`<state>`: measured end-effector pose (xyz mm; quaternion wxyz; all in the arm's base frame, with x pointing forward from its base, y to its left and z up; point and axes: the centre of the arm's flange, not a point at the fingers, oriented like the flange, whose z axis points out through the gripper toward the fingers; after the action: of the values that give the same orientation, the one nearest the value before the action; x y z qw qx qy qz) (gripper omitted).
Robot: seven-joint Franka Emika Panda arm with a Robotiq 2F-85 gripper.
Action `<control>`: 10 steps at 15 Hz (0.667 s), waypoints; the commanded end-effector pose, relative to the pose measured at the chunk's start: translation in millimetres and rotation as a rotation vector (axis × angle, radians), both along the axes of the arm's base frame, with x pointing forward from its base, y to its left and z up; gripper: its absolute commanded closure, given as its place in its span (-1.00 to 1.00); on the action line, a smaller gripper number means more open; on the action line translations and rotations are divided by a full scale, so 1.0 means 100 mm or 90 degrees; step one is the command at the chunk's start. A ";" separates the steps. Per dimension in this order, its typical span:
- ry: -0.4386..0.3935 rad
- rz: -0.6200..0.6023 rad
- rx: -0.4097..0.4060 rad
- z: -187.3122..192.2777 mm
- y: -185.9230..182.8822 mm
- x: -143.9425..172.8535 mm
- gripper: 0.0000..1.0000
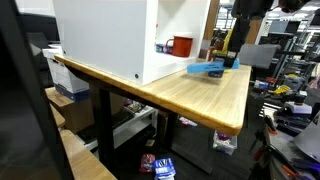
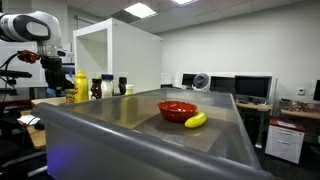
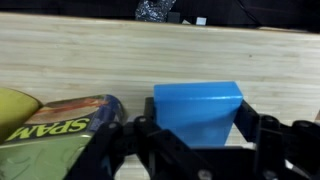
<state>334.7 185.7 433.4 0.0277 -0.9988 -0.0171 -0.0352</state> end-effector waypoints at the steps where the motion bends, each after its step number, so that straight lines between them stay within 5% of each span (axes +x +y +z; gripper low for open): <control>1: 0.010 0.120 0.010 0.00 0.25 -0.07 -0.03; 10: 0.029 0.377 -0.003 -0.16 0.66 0.05 -0.03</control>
<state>319.7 239.8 419.1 0.0261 -0.9707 -0.2385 -0.0150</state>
